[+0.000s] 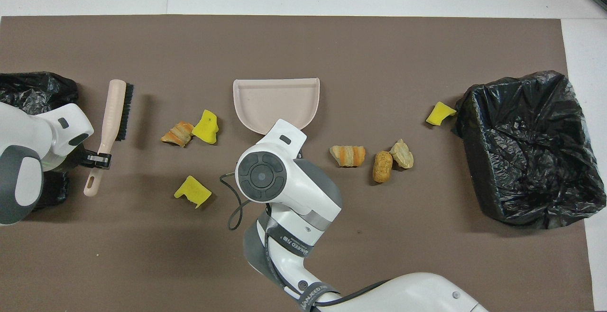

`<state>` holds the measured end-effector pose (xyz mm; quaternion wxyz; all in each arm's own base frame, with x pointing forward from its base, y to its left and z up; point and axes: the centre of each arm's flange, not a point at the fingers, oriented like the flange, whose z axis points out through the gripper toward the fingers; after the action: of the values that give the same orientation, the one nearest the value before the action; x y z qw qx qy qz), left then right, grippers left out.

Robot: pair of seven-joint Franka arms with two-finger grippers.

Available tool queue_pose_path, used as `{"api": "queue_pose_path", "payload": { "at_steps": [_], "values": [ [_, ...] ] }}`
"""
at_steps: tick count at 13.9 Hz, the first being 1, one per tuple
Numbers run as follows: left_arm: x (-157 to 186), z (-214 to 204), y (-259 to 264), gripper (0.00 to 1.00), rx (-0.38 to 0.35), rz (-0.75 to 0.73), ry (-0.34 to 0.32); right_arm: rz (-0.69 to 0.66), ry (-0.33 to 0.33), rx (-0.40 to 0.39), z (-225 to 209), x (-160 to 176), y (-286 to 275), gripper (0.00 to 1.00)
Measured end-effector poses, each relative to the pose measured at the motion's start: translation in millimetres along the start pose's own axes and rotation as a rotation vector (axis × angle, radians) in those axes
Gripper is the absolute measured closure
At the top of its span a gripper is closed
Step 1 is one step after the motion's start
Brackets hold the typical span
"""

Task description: Sweep and dump trash in bin

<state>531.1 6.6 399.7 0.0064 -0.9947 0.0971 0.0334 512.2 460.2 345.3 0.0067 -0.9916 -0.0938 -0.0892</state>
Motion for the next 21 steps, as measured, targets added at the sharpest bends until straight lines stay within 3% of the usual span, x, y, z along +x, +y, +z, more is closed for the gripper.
{"api": "queue_pose_path", "payload": {
  "at_steps": [4, 8, 10, 15, 21],
  "values": [
    [0, 3, 3, 0.73, -0.002, 0.008, -0.011, -0.018, -0.035, -0.048, -5, -8, -1, 0.64],
    [2, 3, 12, 0.73, 0.0, 0.025, -0.01, -0.004, -0.07, -0.111, -48, -9, 16, 0.67],
    [4, 5, 21, 0.73, 0.001, 0.042, -0.013, -0.044, -0.085, -0.125, -80, 2, 50, 0.67],
    [4, 16, 26, 0.73, -0.004, 0.051, -0.049, -0.301, -0.124, -0.102, -116, 30, 136, 0.67],
    [-5, 24, 13, 0.73, -0.013, 0.025, -0.09, -0.628, -0.164, -0.083, -107, 27, 144, 0.67]
  ]
}}
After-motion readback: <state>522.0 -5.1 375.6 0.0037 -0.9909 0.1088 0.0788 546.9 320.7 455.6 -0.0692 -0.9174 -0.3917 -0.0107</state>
